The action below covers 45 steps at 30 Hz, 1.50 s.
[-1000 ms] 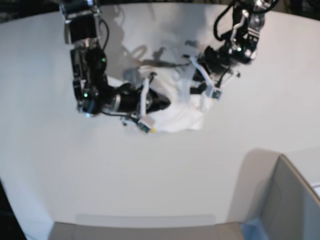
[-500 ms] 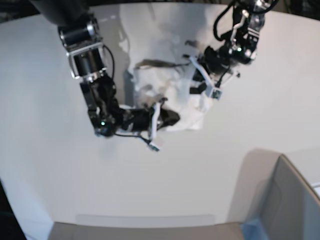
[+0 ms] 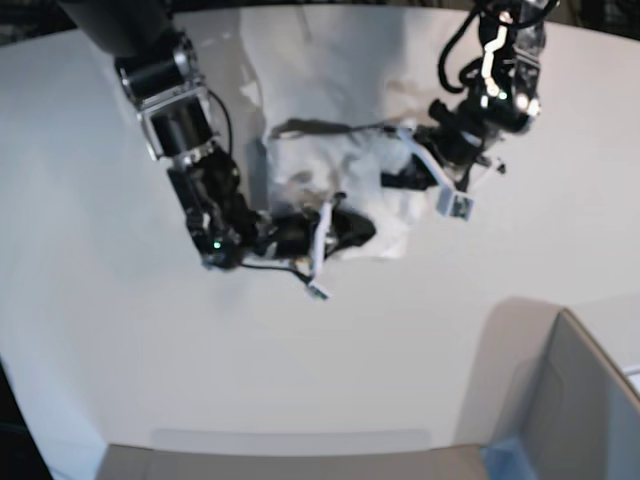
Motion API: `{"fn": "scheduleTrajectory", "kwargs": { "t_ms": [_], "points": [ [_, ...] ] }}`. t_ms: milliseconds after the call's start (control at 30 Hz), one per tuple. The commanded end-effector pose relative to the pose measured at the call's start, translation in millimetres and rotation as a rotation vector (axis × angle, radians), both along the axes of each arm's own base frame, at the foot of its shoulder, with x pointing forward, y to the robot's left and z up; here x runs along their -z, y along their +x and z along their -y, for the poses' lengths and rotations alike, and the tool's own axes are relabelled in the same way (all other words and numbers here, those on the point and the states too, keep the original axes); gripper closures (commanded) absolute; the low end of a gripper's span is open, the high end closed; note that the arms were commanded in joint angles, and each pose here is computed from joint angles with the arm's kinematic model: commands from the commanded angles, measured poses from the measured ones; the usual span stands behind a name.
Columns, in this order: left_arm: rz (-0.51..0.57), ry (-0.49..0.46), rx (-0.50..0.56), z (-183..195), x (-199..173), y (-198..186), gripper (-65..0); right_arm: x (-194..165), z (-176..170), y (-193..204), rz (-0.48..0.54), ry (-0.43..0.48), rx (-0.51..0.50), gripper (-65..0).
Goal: Layout the t-shirt on the table in an organized manner, then fold the t-shirt properly
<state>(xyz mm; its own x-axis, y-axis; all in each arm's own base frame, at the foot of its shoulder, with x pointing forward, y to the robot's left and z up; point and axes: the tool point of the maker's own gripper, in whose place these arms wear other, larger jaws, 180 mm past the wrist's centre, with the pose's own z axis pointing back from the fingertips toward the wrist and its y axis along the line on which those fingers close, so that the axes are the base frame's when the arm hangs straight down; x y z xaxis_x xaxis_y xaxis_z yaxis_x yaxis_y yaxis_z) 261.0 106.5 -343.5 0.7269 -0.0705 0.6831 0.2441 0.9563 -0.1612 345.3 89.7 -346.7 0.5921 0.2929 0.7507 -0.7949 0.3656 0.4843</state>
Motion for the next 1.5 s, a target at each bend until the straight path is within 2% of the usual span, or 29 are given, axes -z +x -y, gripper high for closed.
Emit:
{"fn": "scheduleTrajectory", "kwargs": {
  "t_ms": [0, 100, 200, 433, 667, 867, 1000, 1133, 1333, 1467],
  "points": [
    [0.04, -0.02, -0.029, -2.4, -10.7, 7.7, -1.2, -27.1, -2.3, 11.3, 0.063, 0.046, -0.011, 0.0],
    [0.082, -0.048, -0.091, -10.2, -23.2, 23.5, -1.2, -38.0, 3.5, 2.9, 0.073, 0.079, -0.024, 0.0],
    [0.115, -0.07, -0.091, -4.1, -33.1, 35.4, -1.3, -38.2, 14.4, -10.5, 0.073, 0.101, -0.022, 0.0],
    [0.141, -0.098, 0.032, 40.3, -41.3, 48.6, -1.3, -13.6, 34.4, -50.9, 0.009, 0.1, -0.016, 0.0],
    [0.05, -0.074, 0.057, 49.6, -4.7, 63.9, -1.3, 1.7, 57.4, -53.3, -0.038, 0.126, 0.095, 0.0],
    [0.022, -0.061, 0.012, 39.0, 25.6, 82.1, -1.3, 27.9, 64.8, -55.1, -0.06, 0.029, 0.095, 0.0],
    [-0.022, -0.038, 0.012, 37.0, 43.2, 89.0, -1.3, 36.3, 58.4, -57.4, -0.069, 0.004, 0.087, 0.0],
    [0.008, -0.047, 0.017, 39.1, 29.7, 92.5, -1.2, 30.1, 47.5, -57.2, -0.041, 0.006, 0.07, 0.0],
    [0.142, -0.093, 0.069, 57.8, -19.5, 77.3, -1.2, -13.2, 37.9, -47.0, 0.101, 0.052, 0.05, 0.0],
    [0.163, -0.108, 0.067, 58.4, -28.5, 64.3, -1.2, -39.5, 35.3, -32.3, 0.19, 0.061, 0.04, 0.0]
  ]
}}
